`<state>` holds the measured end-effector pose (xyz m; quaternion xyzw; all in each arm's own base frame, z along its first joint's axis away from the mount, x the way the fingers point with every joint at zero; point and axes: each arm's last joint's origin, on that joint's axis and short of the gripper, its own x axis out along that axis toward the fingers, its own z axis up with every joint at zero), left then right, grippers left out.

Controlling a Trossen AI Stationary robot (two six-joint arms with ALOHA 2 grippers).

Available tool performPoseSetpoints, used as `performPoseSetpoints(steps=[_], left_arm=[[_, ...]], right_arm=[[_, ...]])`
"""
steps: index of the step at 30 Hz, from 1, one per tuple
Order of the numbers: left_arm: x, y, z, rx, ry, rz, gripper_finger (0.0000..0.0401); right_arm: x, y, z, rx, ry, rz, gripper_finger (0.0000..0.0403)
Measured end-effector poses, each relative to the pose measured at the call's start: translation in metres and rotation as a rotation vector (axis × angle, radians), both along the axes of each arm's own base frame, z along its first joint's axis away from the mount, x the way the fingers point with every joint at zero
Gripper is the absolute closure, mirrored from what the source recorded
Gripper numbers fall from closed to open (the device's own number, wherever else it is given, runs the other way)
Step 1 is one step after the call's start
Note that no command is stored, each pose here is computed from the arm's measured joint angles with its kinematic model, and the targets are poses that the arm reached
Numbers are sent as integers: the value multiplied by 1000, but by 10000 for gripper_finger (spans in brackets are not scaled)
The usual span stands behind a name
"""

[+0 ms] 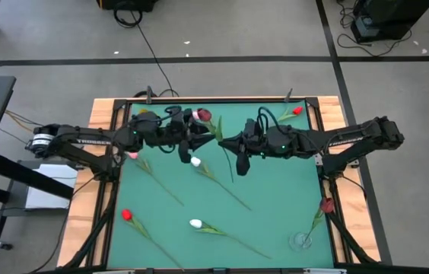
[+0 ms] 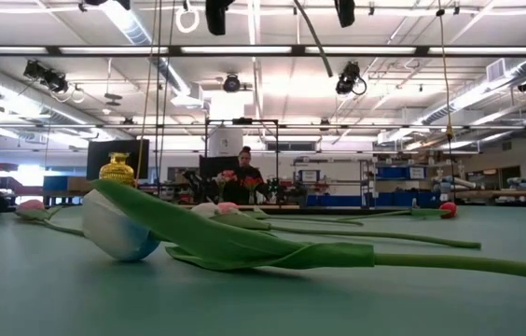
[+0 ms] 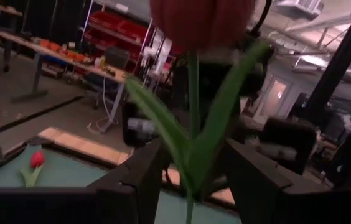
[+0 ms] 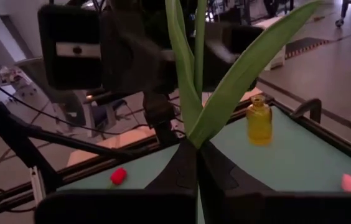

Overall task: Sort flowers into vase by color
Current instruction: Put the dark red tulip into the transparent vase

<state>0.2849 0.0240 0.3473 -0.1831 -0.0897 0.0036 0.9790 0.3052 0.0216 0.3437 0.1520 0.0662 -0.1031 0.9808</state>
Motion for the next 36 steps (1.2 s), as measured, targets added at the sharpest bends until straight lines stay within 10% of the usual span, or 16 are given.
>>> performPoseSetpoints(steps=[5,12,22,36], left_arm=[[3,3,7,9,-21,11,248],[2,14,8,10,-21,-51,383],[4,13,5,3,-1,-152,389],[18,8,-9,3,31,-221,391]], right_arm=[[0,0,-1,-24,11,15,388],[0,1,-3,-41,36,38,333],[1,-8,-3,-16,33,234,227],[1,-23,-4,86,37,308,280]])
